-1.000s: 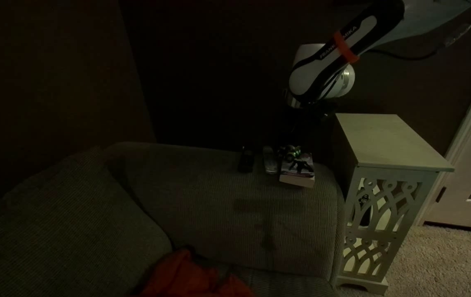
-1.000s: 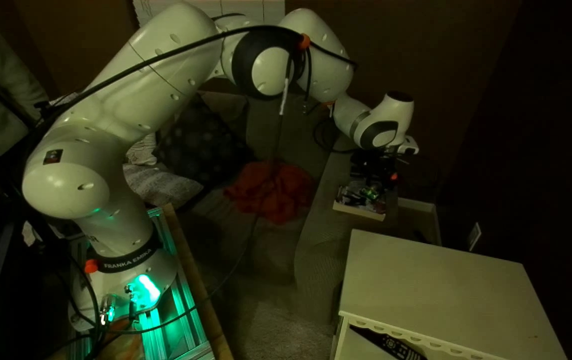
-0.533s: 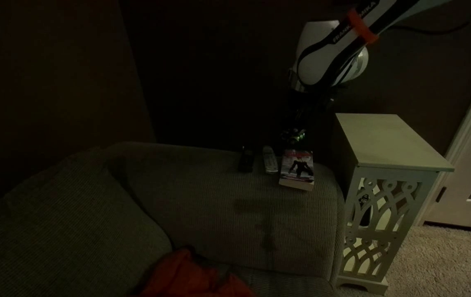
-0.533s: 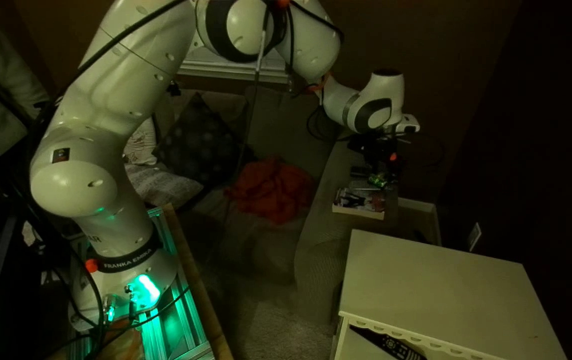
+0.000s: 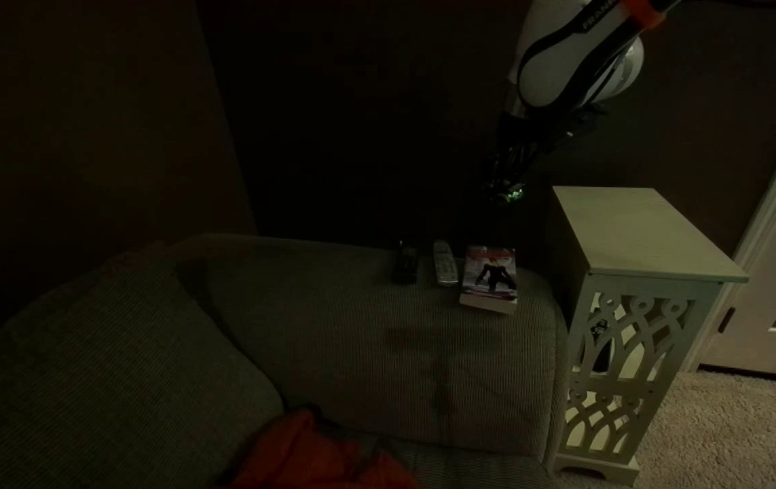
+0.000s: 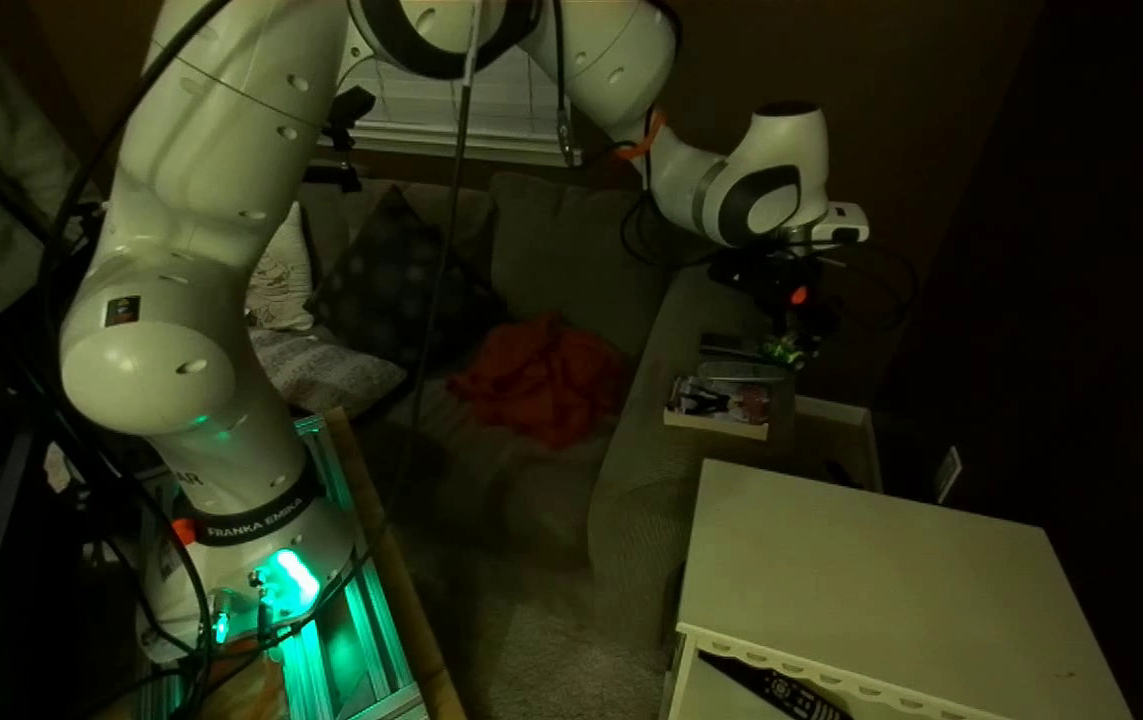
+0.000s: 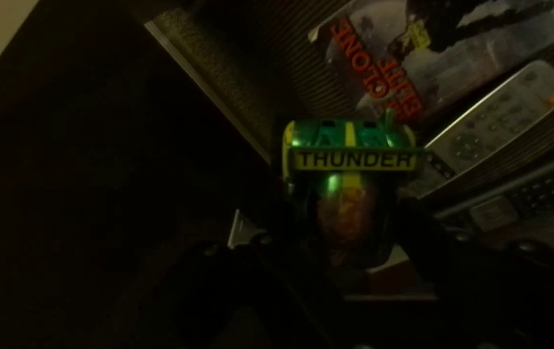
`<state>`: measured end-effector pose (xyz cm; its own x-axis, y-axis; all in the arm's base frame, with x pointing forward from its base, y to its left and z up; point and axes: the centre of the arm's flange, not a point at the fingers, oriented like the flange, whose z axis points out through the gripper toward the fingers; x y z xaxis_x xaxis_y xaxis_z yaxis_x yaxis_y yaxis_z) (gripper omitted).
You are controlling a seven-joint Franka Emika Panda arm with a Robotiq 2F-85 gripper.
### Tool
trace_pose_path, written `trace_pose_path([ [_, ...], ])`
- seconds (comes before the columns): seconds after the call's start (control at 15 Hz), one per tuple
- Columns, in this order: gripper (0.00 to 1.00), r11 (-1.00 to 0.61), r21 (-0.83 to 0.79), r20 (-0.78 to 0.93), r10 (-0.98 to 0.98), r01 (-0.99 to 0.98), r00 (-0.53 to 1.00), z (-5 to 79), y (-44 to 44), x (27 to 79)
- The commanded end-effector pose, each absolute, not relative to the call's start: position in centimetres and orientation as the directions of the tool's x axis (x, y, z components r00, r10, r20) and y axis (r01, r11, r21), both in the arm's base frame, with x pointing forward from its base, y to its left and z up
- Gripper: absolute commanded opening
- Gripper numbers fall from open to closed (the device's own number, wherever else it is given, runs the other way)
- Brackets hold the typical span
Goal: Move the small green car to the table and pick up the novel
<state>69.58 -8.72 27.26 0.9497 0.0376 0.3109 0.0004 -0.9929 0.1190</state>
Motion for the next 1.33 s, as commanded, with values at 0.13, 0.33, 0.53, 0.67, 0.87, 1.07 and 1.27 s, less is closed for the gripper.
trace_pose_path([
  [0.13,0.35,-0.961,0.098,0.487,-0.180,-0.258,0.855,33.6,-18.3,70.8],
  [0.33,0.35,-0.900,0.126,0.511,-0.303,-0.418,0.805,35.8,-25.1,69.9],
  [0.53,0.35,-0.818,0.109,0.505,-0.444,-0.565,0.740,36.0,-30.7,68.7],
  [0.67,0.60,-0.836,0.122,0.504,-0.412,-0.535,0.759,36.0,-30.4,67.2],
  [0.87,0.35,-0.799,0.089,0.495,-0.483,-0.595,0.722,35.4,-32.4,67.5],
  [1.07,0.35,-0.765,0.103,0.452,-0.533,-0.635,0.715,34.0,-36.5,68.7],
  [1.27,0.35,-0.726,0.111,0.390,-0.596,-0.679,0.702,31.9,-40.2,68.8],
])
